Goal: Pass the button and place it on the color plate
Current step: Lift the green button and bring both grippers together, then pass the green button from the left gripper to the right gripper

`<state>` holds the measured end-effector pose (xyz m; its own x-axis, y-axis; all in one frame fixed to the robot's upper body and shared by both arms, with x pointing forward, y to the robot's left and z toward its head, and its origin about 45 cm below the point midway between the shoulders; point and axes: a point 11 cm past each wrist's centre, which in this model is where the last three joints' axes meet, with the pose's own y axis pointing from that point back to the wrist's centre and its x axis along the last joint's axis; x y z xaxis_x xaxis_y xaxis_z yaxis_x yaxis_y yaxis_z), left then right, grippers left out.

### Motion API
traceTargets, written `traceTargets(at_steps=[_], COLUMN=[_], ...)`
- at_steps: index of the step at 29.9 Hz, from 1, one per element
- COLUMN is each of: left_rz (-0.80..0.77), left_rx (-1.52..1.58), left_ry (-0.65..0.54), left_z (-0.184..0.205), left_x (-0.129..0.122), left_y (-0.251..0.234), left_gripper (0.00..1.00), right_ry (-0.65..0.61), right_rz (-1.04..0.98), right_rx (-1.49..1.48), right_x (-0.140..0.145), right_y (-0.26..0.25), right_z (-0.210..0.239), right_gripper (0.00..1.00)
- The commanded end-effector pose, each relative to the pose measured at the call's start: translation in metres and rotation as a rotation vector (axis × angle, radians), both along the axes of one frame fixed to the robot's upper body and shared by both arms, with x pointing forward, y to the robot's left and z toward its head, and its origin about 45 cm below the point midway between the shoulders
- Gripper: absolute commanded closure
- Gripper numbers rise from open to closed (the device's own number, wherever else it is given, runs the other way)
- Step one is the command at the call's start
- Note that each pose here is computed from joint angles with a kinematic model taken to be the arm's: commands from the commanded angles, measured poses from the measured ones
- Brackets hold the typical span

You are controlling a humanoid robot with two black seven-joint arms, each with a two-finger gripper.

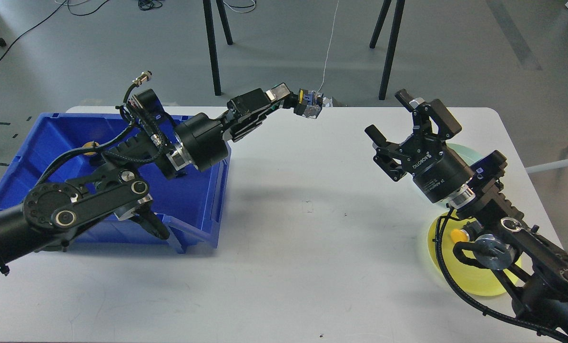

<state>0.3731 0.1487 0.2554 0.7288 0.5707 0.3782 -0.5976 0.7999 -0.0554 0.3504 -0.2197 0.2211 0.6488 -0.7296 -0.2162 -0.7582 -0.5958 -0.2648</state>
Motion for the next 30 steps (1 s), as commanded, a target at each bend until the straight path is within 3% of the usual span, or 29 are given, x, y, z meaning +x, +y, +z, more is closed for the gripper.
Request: traceTargets(at_steps=[1, 8, 20, 24, 30], left_rz=[0.011, 0.003, 0.002, 0.002, 0.005], left_rx=[-0.008, -0.031, -0.032, -0.032, -0.03], left_ry=[0.005, 0.012, 0.014, 0.014, 0.013], left_z=[-0.004, -0.008, -0.008, -0.008, -0.008], left_x=[-0.002, -0.007, -0.007, -0.007, -0.007], left_y=[-0.002, -0.014, -0.014, -0.014, -0.013], left_gripper=[0.73, 0.73, 0.73, 0.73, 0.73], right_ry=[-0.007, 0.022, 0.033, 0.034, 0.031], right_rz=[0.032, 0.062, 0.076, 0.083, 0.082], right_rx=[0.002, 0.009, 0.074, 0.091, 0.093], right_x=[0.002, -0.001, -0.005, -0.006, -0.005], right_y=[0.03, 0.067, 0.089, 0.096, 0.096], right_z=[0.002, -0.009, -0.007, -0.005, -0.004], right_gripper=[0.04, 0.04, 0.05, 0.08, 0.21])
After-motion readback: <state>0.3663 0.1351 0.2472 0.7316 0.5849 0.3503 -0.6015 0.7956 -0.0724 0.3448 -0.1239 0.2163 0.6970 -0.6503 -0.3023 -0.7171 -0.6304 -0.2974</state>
